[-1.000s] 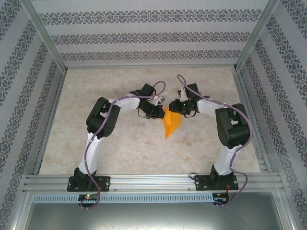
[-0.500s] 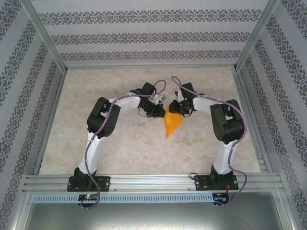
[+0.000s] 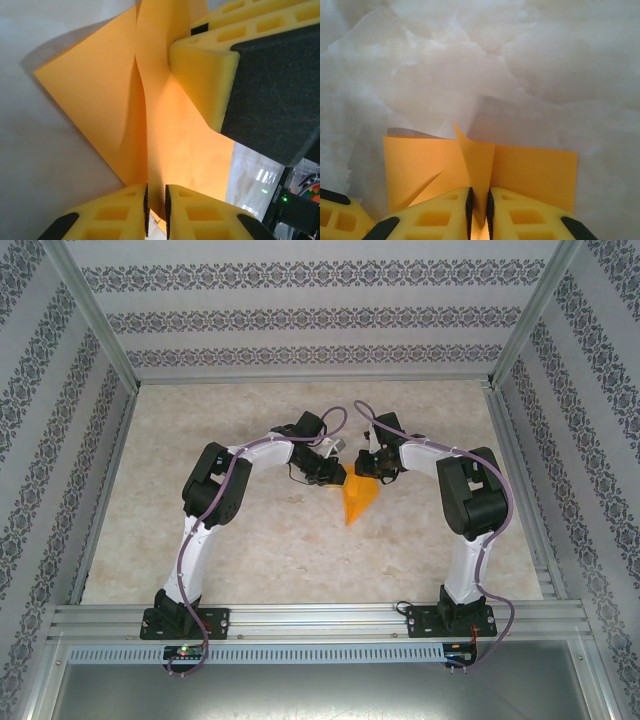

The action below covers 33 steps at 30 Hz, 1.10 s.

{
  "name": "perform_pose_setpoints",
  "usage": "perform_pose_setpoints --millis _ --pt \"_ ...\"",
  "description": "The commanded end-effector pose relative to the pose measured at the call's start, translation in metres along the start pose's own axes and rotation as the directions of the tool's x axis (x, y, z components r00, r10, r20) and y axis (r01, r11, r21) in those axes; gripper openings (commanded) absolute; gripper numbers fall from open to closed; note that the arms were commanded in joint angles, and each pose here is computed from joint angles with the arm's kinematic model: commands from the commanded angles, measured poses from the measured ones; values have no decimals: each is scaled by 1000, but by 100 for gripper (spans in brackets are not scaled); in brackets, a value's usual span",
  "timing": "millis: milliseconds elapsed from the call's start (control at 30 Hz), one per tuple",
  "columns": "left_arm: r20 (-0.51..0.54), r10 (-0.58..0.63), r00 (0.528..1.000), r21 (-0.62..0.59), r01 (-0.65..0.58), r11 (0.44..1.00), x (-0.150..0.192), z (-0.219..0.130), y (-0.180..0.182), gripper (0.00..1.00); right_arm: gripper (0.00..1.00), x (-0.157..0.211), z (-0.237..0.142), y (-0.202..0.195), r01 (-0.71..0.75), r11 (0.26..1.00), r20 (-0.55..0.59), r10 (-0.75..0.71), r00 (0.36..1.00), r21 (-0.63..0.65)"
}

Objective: Fold a paper plane with a square sheet of paper (pick it up from the middle)
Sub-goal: Fourth fold the wing at the center of the table.

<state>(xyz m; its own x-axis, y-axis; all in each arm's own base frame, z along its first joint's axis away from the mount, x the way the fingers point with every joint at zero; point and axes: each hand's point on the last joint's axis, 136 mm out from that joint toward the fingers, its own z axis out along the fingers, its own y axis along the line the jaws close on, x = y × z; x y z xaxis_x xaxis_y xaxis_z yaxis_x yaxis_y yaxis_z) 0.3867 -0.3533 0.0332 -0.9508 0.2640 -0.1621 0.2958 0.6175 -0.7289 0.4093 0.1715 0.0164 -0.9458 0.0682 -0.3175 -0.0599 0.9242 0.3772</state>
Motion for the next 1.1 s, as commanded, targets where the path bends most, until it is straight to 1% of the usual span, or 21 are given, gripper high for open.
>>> perform_pose_setpoints --millis 0,200,300,467,600,733,967,1067 --pt "-21 20 1000 -18 -20 1000 3 1 -2 23 16 22 9 -24 7 994 -68 1 998 110" --pt "-12 47 999 -64 -48 997 3 -7 -7 29 15 22 10 -26 6 994 -73 3 997 114" --pt "-9 69 998 -124 -69 990 5 -11 -4 32 15 22 10 -25 9 994 -72 -1 997 110" --pt "0 99 995 -134 -98 986 8 -16 -16 33 15 23 11 -24 7 994 -75 1 997 105" --pt "-26 108 994 -153 -111 982 16 -12 -15 28 14 22 11 -24 6 995 -74 1 997 103" --pt "-49 100 994 -170 -107 980 23 -7 -8 19 15 22 12 -23 5 995 -74 2 997 98" --pt "-70 95 993 -183 -106 977 26 -2 0 15 15 20 10 -19 1 997 -67 4 998 80" --pt "-78 93 993 -179 -105 978 27 1 2 14 18 17 7 -14 -7 999 -52 10 999 52"
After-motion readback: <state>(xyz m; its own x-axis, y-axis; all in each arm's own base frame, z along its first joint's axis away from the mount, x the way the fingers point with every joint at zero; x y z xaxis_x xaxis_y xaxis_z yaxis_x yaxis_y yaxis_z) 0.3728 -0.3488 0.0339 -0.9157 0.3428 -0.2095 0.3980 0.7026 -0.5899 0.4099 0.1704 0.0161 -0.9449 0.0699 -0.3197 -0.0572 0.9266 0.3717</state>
